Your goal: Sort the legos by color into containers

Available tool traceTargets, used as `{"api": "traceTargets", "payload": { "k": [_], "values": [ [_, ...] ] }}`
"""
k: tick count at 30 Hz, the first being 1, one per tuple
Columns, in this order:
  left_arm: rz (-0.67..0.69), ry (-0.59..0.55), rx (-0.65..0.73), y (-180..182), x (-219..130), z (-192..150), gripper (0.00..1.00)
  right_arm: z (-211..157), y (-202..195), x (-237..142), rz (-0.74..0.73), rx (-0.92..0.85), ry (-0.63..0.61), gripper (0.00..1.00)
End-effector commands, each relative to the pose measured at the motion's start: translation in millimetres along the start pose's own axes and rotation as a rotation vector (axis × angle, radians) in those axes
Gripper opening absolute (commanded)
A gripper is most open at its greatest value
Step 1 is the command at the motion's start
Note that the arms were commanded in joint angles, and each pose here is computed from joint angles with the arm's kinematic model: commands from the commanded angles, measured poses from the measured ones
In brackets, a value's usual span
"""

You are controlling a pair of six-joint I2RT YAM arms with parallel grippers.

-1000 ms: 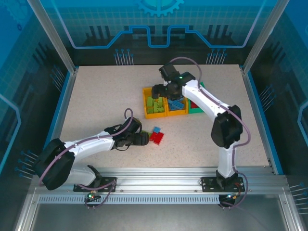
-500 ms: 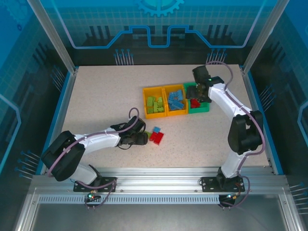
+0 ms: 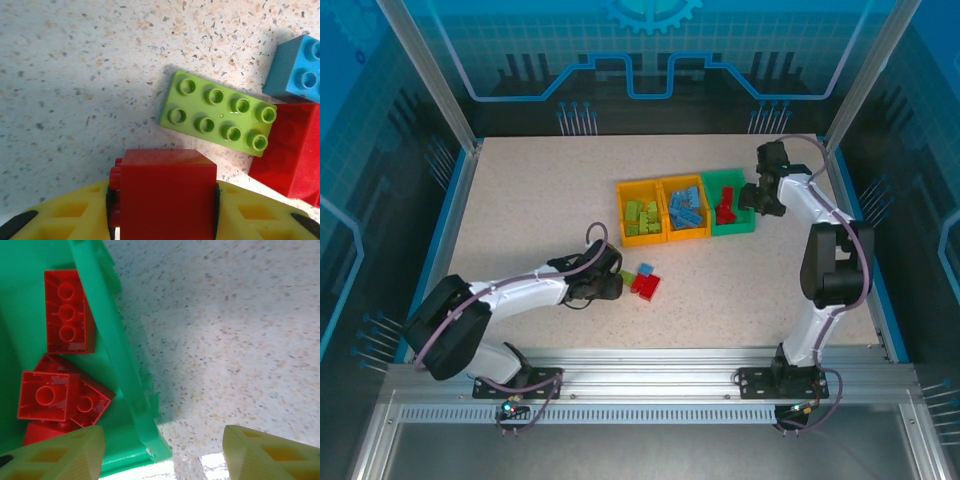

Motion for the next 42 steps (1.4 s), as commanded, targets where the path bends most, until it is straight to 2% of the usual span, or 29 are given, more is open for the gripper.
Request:
{"api": "traceTargets", "payload": {
  "k": [1, 3, 7, 9, 13, 19, 29, 42],
  "values": [
    [-0.005, -0.065, -0.029, -2.0, -26.0, 12.6, 0.43, 2.0, 10.1, 9.9, 0.072, -0.054, 0.001, 0.60],
    [-0.020, -0.099, -0.031, -4.5, -37.2, 19.0, 0.43, 2.1, 12.7, 15.8, 0.080, -0.065, 0.010, 0.54],
    [-0.064, -0.160, -0.021, -14.5, -58.1, 34.3, 0.43, 2.4, 19.2, 23.3, 0.091, -0.085, 0.027, 0.36],
    [-0.085, -0.183, -0.012, -21.1, -65.6, 42.3, 0.44, 0.8, 27.1, 22.1, 0.089, -0.117, 0.020, 0.32],
    [-0.118, -0.217, 0.015, -37.3, -74.3, 59.9, 0.45, -6.2, 51.9, 18.5, 0.083, -0.186, 0.019, 0.30],
    [-0.174, -0.248, 0.061, -71.5, -76.2, 91.4, 0.45, -17.9, 86.6, 9.7, 0.113, -0.180, 0.029, 0.29],
    [-0.247, -0.210, 0.103, -127.6, -36.0, 141.2, 0.46, -33.4, 144.4, -6.1, 0.181, -0.236, 0.000, 0.27],
    [-0.268, -0.206, 0.068, -148.1, 4.0, 184.4, 0.46, -60.5, 153.8, -11.5, 0.204, -0.252, -0.002, 0.24]
  ]
}}
Point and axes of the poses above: each hand's point on the last joint's axis, 136 mm out from that joint toward the fingers, its own x axis out along the fingers, its own y axis along the line the jaws close on, z = x × y, the point moved 6 cm from there along -x, back along the fingers, and after that the axes turned 9 degrees about -x, right-handed, at the moved point
